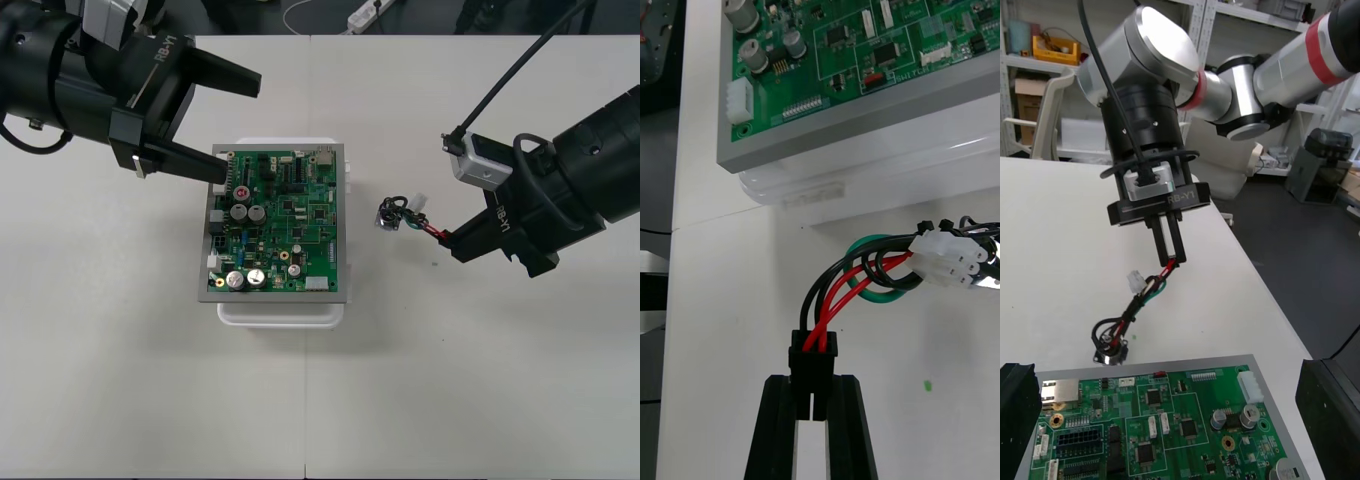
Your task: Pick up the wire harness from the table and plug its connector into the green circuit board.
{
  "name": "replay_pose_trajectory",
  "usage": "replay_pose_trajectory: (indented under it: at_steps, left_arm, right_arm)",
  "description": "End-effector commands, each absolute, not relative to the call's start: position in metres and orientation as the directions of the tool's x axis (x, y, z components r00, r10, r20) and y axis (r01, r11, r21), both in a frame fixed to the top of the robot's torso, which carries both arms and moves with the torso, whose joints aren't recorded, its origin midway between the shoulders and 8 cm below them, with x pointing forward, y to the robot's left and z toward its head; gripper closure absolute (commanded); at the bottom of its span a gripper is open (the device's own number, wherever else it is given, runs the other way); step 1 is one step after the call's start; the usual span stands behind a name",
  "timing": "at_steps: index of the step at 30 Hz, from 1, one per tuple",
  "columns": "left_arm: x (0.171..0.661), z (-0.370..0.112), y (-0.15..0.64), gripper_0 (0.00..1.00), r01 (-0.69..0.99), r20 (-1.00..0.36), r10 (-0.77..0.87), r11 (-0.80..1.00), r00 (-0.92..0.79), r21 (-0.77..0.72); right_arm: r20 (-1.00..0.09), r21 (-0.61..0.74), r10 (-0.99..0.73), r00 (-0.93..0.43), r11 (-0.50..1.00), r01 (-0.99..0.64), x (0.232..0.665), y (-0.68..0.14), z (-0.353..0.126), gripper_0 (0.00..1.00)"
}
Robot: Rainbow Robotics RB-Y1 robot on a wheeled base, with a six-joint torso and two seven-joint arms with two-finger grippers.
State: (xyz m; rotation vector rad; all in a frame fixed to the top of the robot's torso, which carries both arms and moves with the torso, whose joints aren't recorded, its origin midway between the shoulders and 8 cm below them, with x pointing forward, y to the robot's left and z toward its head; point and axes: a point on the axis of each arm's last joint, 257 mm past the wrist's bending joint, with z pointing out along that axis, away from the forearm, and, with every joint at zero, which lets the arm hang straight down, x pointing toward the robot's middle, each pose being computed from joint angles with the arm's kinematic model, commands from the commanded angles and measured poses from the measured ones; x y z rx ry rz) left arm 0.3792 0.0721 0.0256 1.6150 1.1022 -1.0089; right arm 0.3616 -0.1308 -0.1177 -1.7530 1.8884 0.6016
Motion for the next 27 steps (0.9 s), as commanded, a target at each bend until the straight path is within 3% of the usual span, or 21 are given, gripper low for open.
replay_pose_trajectory:
  at_steps: [1, 15, 27]
  left_arm:
    - [0.366, 0.066, 0.072, 0.0, 0.937, -0.942, 0.14, -0.222, 0.304, 0.269]
    - [0.36, 0.089, 0.087, 0.0, 0.937, -0.955, 0.065, -0.223, 0.29, 0.269]
    - [0.353, 0.096, 0.101, 0.0, 0.941, -0.964, 0.029, -0.227, 0.263, 0.25]
  right_arm:
    - [-0.635, -0.008, -0.767, -0.095, 0.129, -0.992, 0.366, -0.136, -0.089, 1.0]
    - [-0.68, 0.345, -0.651, -0.337, 0.121, -0.931, 0.304, -0.103, -0.057, 1.0]
    - [-0.686, 0.411, -0.631, -0.362, 0.073, -0.908, 0.286, -0.099, -0.043, 1.0]
